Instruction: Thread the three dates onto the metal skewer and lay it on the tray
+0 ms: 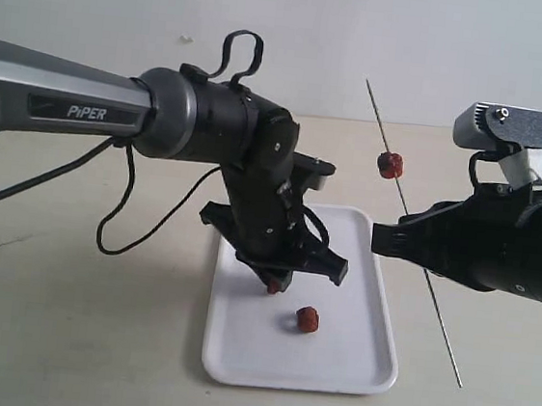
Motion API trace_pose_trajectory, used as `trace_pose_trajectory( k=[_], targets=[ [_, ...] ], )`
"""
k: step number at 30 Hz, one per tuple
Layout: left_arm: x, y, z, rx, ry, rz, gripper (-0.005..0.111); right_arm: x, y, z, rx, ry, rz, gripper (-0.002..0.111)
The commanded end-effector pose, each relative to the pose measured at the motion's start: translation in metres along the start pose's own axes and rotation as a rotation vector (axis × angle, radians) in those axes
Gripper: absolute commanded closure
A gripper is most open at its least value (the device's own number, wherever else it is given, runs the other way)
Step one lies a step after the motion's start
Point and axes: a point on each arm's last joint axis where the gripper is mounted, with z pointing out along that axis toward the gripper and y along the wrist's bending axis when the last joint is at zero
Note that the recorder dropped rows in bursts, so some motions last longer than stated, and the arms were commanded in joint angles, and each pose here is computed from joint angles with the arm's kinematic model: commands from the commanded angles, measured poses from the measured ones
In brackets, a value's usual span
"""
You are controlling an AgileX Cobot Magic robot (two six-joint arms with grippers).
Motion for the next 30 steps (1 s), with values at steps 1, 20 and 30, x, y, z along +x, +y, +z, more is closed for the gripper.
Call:
trace_pose_trajectory(
  k=[1,20,30],
  targets=[
    [-0.008,0.011,-0.027,0.064,-0.041,-0.039,0.096,0.001,0.0,-0.002,0.0,-0.003,-0.014,0.108],
    [-0.046,0.066,-0.094,0.876,-0.311,-0.291,0.096,0.056,-0.001,-0.003,-0.129,0.177,0.009,0.108],
    [-0.049,0.075,-0.097,0.912,-0.349,-0.342,0.096,0.069,-0.006,-0.005,-0.114,0.215,0.011,0.108]
  ],
)
